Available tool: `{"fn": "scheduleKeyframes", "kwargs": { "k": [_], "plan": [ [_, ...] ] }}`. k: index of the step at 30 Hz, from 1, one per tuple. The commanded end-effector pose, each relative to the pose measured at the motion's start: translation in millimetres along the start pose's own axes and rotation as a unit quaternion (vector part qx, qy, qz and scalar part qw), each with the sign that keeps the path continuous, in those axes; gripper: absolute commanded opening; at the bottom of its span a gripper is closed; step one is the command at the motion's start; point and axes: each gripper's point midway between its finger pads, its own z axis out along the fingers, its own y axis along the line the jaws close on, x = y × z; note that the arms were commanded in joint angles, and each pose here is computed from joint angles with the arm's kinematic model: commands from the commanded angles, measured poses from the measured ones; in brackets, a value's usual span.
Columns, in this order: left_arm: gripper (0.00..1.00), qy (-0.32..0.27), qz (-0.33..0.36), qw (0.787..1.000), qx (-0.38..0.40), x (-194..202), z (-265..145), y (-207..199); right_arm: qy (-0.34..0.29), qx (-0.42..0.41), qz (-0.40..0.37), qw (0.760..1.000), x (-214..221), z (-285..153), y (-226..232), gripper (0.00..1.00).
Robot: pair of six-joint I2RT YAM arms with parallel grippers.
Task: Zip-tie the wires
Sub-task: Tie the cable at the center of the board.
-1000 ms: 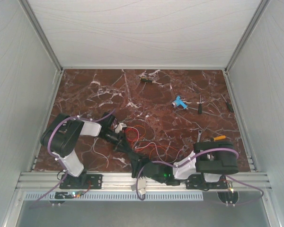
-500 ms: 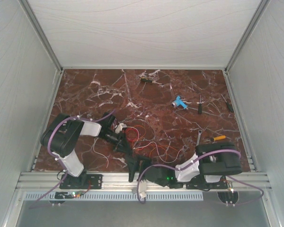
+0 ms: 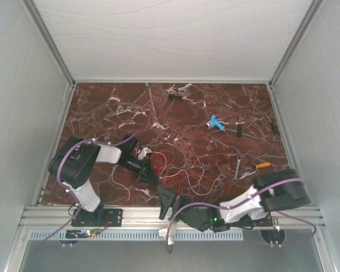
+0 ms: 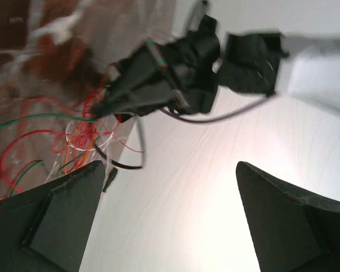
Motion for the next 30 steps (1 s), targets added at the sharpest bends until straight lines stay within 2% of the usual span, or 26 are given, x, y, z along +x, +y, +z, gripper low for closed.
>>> {"fn": "scheduleKeyframes", "kwargs": {
  "k": [1, 3, 5, 6, 8, 10, 12, 14, 17, 19, 20, 23, 25, 27, 30],
  "plan": [
    [0.00, 0.006, -0.033, 0.999, -0.003, 3, -1, -1, 0.027, 0.047, 0.217, 0.975, 22, -18, -44, 0.99],
    [0.00, 0.003, -0.033, 0.999, -0.003, 2, 0, -1, 0.003, 0.008, 0.316, 0.949, 19, -25, -49, 0.99],
    [0.00, -0.001, -0.032, 0.999, -0.002, 0, 0, -2, -0.023, -0.009, 0.444, 0.896, 21, -37, -62, 0.99],
    [0.00, -0.003, -0.032, 0.999, -0.001, -1, 0, -3, -0.034, -0.001, 0.513, 0.858, 26, -43, -72, 0.99],
    [0.00, -0.008, -0.031, 0.999, 0.002, -4, 0, -4, -0.051, 0.029, 0.647, 0.761, 41, -55, -90, 0.99],
    [0.00, -0.012, -0.031, 0.999, 0.005, -5, 1, -5, -0.057, 0.073, 0.772, 0.628, 65, -68, -105, 0.99],
    [0.00, -0.015, -0.032, 0.999, 0.006, -6, 2, -4, -0.079, 0.109, 0.854, 0.502, 90, -82, -116, 0.99],
    [0.00, -0.018, -0.032, 0.999, 0.005, -7, 3, -3, -0.117, 0.138, 0.903, 0.391, 109, -97, -121, 0.99],
    [0.00, -0.020, -0.033, 0.999, 0.003, -8, 5, -1, -0.187, 0.136, 0.934, 0.272, 112, -101, -119, 0.99],
    [0.00, -0.021, -0.031, 0.999, 0.003, -9, 5, -1, -0.167, 0.110, 0.963, 0.183, 116, -84, -100, 0.98],
    [0.00, -0.021, -0.031, 0.999, 0.004, -9, 5, -1, -0.142, 0.079, 0.976, 0.147, 118, -72, -85, 0.98],
    [0.00, -0.022, -0.030, 0.999, 0.006, -10, 5, -2, -0.167, -0.010, 0.983, 0.070, 111, -51, -75, 0.87],
    [0.00, -0.023, -0.029, 0.999, 0.008, -10, 6, -3, -0.184, -0.019, 0.982, 0.041, 109, -43, -72, 0.78],
    [0.00, -0.024, -0.028, 0.999, 0.010, -10, 5, -4, -0.164, -0.019, 0.986, 0.028, 108, -34, -65, 0.72],
    [0.00, -0.027, -0.026, 0.999, 0.014, -11, 5, -6, -0.154, -0.009, 0.988, 0.026, 102, -29, -61, 0.64]
  ]
}}
